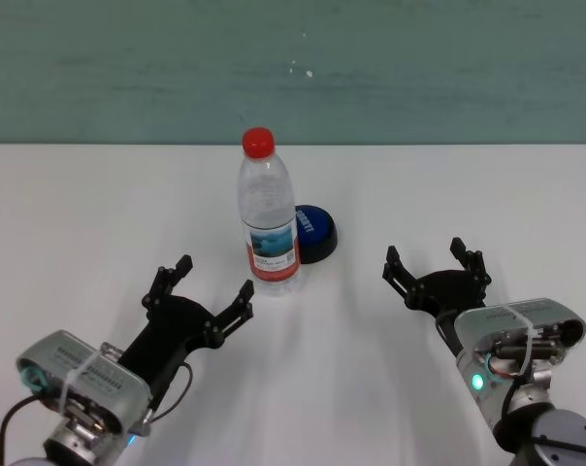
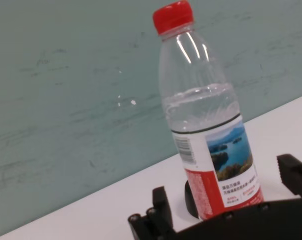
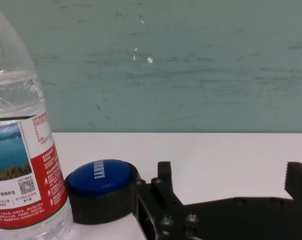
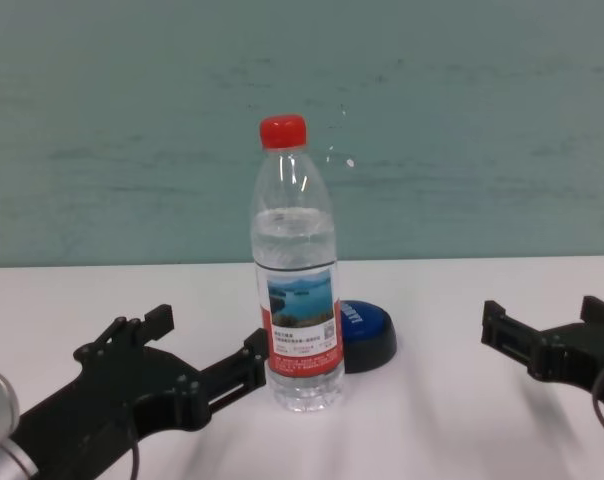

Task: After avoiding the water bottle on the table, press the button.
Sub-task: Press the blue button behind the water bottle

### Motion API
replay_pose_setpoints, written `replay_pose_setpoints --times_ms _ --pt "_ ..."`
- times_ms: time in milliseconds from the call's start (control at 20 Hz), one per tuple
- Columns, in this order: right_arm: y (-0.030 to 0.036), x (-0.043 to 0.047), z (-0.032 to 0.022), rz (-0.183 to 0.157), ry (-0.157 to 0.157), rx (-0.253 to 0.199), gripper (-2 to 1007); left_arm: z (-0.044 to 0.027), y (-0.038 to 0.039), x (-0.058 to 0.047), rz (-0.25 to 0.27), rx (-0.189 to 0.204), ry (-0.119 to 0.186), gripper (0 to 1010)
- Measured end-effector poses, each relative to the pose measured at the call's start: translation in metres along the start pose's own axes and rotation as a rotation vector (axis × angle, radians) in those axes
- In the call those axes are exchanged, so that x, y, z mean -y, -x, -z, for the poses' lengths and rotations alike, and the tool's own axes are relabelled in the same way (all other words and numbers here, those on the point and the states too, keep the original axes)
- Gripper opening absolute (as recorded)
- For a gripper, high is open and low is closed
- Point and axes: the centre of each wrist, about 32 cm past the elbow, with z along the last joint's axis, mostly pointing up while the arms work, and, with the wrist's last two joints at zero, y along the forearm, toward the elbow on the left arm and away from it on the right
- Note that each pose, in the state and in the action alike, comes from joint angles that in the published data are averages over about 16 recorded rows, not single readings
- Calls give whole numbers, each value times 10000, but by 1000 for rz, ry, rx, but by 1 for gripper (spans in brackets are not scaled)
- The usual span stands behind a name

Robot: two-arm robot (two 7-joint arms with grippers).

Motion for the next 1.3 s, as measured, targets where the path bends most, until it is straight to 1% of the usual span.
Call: replay_pose_setpoints --times_ms 250,400,550,650,750,900,1100,1300 --pt "0 0 0 0 0 0 1004 1 0 0 1 -1 1 1000" --pt "1 7 -9 -8 -4 3 1004 2 0 0 1 -1 1 1000" --pt "-6 22 -38 -23 -12 10 1004 2 0 -1 2 -1 1 1000" --pt "-19 35 -71 -36 -18 15 1004 2 0 -1 2 -1 1 1000" --pt "-40 52 -116 -52 -25 20 1004 2 0 -1 2 -1 1 1000" --pt "-78 82 -200 -82 -36 29 1004 2 0 -1 2 -1 1 1000" --pt "-135 139 -336 -135 -47 43 1004 2 0 -1 2 -1 1 1000" --pt "-192 203 -469 -188 -42 49 1004 2 0 -1 2 -1 1 1000"
